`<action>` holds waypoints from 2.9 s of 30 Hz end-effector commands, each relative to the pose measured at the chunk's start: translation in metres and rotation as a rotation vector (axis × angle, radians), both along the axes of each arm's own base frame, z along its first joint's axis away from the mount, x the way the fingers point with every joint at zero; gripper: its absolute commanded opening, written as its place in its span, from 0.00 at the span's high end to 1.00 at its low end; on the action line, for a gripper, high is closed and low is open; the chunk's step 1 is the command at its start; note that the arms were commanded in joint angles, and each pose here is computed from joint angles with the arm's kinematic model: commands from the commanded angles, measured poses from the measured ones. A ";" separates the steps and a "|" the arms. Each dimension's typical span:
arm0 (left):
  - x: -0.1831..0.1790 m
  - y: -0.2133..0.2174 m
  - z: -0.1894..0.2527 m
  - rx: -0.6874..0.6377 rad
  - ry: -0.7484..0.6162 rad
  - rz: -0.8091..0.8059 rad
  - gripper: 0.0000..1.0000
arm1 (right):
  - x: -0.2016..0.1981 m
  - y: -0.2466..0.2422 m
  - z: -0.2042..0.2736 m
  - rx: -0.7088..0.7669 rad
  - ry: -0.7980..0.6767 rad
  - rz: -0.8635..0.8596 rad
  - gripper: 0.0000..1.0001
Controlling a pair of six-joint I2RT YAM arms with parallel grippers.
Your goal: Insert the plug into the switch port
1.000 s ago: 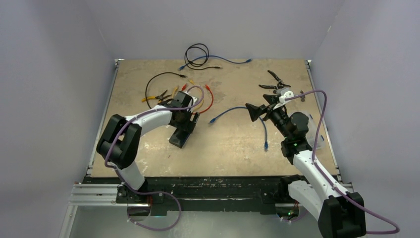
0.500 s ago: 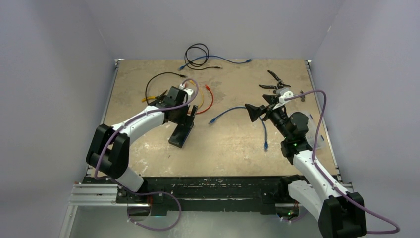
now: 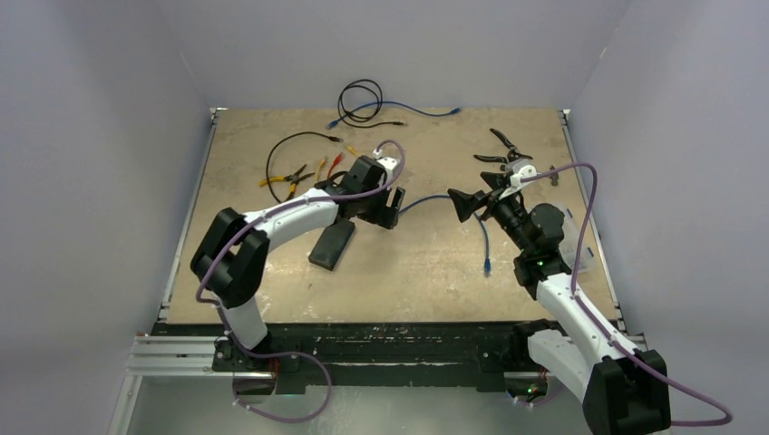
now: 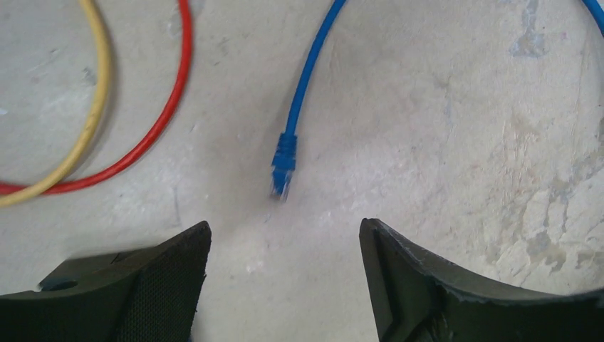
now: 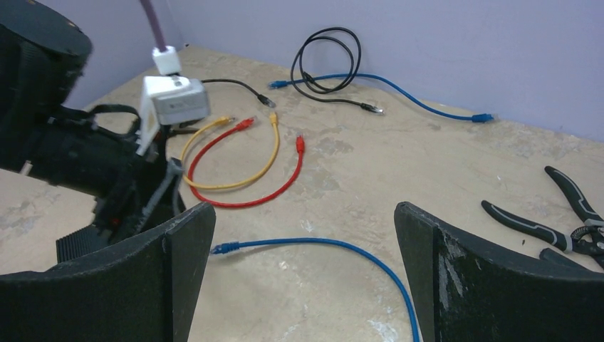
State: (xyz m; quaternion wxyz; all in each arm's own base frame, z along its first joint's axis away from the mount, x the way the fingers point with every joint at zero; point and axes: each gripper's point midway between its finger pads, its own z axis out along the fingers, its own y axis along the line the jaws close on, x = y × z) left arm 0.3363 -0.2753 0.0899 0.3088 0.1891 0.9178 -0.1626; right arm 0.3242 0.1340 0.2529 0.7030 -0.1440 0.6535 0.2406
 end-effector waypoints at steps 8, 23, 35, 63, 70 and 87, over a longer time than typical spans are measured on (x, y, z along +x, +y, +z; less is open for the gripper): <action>0.027 -0.053 -0.018 -0.074 0.022 -0.100 0.40 | -0.001 0.001 0.026 0.007 -0.059 -0.002 0.01; 0.025 -0.038 -0.061 0.043 0.093 -0.077 0.57 | 0.001 0.002 0.021 0.002 -0.049 0.000 0.01; 0.026 -0.037 -0.060 0.066 0.083 -0.110 0.78 | 0.005 0.003 0.021 0.001 -0.043 0.005 0.01; -0.030 -0.005 0.055 -0.301 0.242 -0.315 1.00 | -0.012 0.067 0.010 -0.479 -0.261 0.276 0.04; -0.043 0.002 0.068 -0.281 0.242 -0.367 1.00 | -0.013 0.111 -0.002 -0.578 -0.293 0.345 0.09; -0.069 0.000 0.093 -0.321 0.228 -0.423 1.00 | -0.025 0.173 -0.054 -0.803 -0.335 0.430 0.39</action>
